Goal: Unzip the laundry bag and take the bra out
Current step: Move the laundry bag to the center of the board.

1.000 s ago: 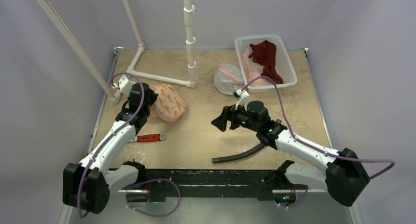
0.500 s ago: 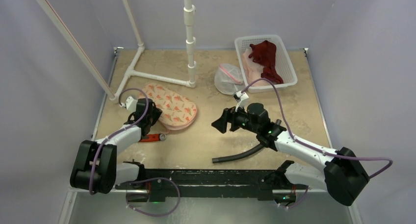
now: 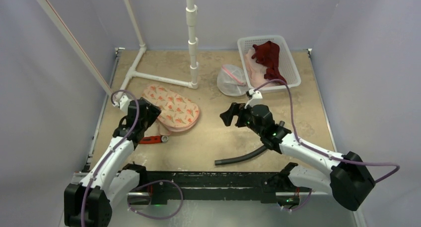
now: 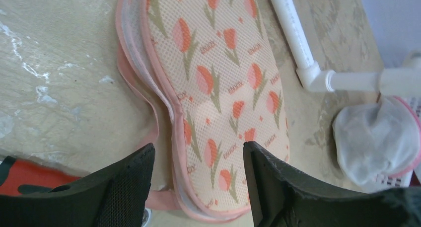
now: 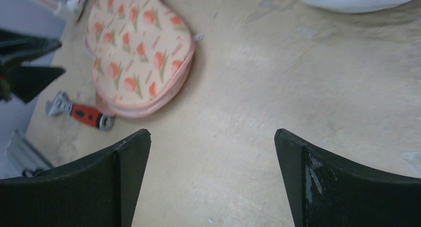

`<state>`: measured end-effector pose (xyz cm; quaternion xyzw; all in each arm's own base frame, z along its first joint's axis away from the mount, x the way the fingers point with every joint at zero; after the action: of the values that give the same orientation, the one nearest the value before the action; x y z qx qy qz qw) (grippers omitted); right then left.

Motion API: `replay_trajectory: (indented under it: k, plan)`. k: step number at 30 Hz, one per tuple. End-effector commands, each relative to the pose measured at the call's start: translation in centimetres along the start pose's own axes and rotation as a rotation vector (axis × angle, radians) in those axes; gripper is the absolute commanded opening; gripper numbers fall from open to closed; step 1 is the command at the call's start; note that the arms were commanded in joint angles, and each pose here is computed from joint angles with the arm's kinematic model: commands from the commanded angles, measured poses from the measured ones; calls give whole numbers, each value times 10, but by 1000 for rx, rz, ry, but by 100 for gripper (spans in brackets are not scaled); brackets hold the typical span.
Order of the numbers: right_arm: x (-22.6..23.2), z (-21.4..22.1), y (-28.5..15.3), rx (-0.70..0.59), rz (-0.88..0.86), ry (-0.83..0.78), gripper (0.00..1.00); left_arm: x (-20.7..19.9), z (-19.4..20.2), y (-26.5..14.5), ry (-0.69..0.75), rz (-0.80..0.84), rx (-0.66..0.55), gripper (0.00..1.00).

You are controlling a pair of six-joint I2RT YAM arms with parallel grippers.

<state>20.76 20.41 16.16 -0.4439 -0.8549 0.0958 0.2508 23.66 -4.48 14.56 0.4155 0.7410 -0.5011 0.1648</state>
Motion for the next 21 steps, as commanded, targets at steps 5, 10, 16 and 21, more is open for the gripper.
replay_trajectory:
  k: [5, 10, 16, 21]
  plan:
    - [-31, -60, 14, -178, 353, 102, 98, -13, 15, -41, 170, 250, 229, 64]
    - [-42, -61, 32, -282, 359, 412, 98, -10, 21, -46, 125, 304, 261, 64]
    - [-51, -86, 46, -435, 374, 567, 97, -9, 25, -48, 117, 324, 284, 64]
    - [-53, -133, 72, -419, 439, 383, 93, -7, 23, -55, 138, 337, 279, 63]
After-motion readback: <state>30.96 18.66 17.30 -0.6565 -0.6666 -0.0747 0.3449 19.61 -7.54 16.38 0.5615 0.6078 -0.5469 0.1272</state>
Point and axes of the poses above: each gripper's point midway between its finger pads, its own y axis out along the fingers, its own x axis along the line the jaws close on, z = x × y, the point moved 7 cm from there along -y, back along the fingers, and after that the axes turned 11 degrees about -y, right-handed, at the moved point
